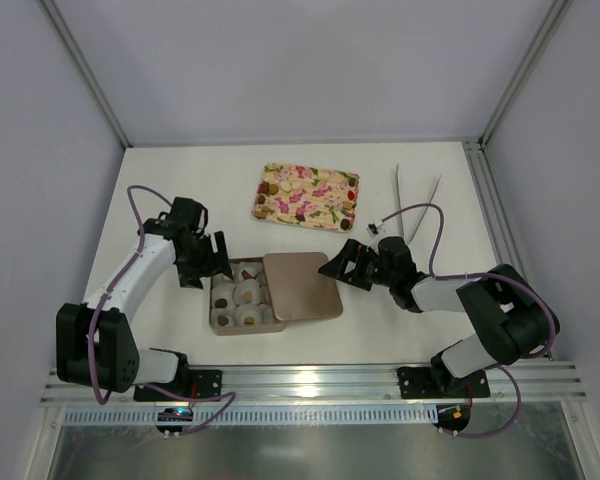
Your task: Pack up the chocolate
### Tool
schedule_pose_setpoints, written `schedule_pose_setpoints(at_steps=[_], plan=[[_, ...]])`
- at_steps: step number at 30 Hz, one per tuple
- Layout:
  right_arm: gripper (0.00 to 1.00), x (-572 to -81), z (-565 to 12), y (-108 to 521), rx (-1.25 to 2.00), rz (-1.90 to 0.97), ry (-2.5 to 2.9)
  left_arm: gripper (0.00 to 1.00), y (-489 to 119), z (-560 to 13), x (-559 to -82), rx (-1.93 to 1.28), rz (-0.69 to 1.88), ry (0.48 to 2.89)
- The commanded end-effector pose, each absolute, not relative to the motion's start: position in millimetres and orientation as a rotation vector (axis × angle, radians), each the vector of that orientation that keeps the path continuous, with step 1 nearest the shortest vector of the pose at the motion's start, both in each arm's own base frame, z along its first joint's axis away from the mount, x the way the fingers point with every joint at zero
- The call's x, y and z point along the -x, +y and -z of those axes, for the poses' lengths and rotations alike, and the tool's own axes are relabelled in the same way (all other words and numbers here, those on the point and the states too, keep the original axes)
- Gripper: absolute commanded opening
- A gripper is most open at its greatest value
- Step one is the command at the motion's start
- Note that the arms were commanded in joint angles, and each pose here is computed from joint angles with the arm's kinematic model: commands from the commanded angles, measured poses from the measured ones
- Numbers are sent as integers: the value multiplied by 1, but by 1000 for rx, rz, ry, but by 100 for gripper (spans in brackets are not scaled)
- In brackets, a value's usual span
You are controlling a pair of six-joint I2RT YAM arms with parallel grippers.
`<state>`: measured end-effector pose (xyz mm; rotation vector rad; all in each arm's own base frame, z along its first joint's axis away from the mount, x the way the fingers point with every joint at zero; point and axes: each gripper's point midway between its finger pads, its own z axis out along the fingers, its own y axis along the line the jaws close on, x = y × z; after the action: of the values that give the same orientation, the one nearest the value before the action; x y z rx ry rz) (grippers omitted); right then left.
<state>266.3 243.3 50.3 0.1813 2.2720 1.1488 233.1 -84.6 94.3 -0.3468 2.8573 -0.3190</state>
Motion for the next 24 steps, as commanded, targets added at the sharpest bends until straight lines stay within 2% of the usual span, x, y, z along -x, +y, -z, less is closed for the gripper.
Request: schedule_pose_setpoints(at_steps=[1,24], plan=[[98,-274,-51,236,-133,-1059,2275,79,-88,-89,-236,400,350,2856],[98,-251,-47,271,-35,-1142,2336,79,-115,-69,-231,560,589,2814]])
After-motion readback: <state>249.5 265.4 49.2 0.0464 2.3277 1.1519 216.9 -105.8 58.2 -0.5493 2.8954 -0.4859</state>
